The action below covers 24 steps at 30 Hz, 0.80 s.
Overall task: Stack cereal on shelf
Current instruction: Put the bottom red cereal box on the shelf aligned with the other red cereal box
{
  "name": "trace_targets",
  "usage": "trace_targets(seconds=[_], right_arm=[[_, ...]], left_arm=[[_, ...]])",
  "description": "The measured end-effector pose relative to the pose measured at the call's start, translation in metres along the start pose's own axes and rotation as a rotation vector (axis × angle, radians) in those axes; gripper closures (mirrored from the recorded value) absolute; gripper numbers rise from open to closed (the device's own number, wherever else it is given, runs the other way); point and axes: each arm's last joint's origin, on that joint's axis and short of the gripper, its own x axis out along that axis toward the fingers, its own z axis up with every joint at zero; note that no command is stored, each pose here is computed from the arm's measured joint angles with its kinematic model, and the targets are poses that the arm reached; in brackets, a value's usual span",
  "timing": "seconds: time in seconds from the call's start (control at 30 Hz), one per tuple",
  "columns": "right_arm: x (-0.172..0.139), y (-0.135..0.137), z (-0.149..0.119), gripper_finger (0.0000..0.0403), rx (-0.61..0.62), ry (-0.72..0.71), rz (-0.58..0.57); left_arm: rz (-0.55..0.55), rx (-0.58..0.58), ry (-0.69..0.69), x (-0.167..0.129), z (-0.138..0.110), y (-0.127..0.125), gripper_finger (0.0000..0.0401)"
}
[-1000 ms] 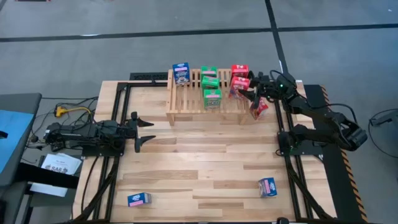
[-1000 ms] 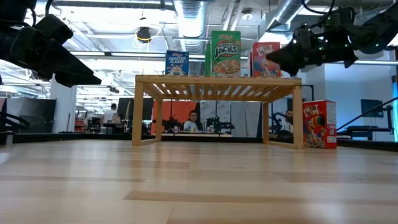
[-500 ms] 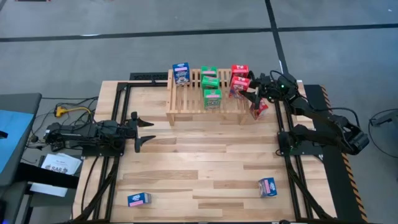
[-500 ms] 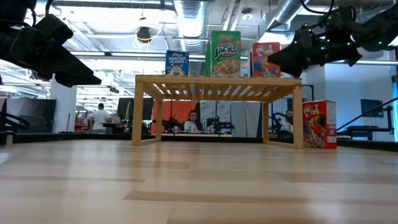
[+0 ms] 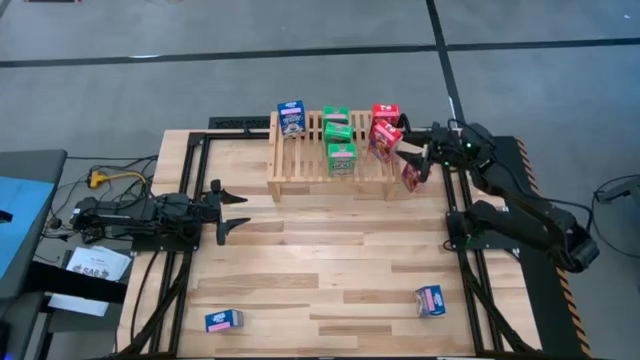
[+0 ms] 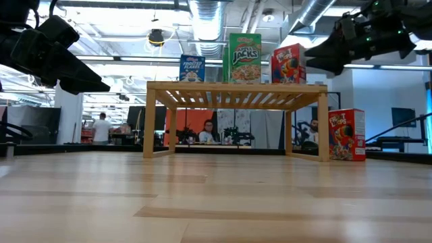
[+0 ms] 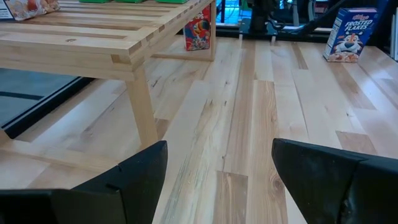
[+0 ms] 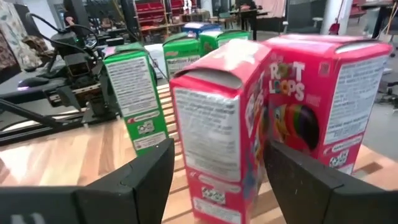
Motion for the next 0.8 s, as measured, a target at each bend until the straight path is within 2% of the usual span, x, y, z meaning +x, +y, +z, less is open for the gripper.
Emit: trace_targets(seconds=[0.2,0.47,0.8], right_arm=[[-0.005,0.01,-0.005,0.0131,0.082,0.061,0.03],[0.002,0.034,-0.008,0.0131,0.153,0.111,0.156],[0.029,0.062,-0.013,0.0131,0.116,0.11,0.108]], left_arm=[[0.0,0.0,0.0,0.0,0.0,0.0,0.0122],[0.0,0.0,0.0,0.0,0.0,0.0,0.0122],[0.0,0.0,0.0,0.0,0.0,0.0,0.0122]])
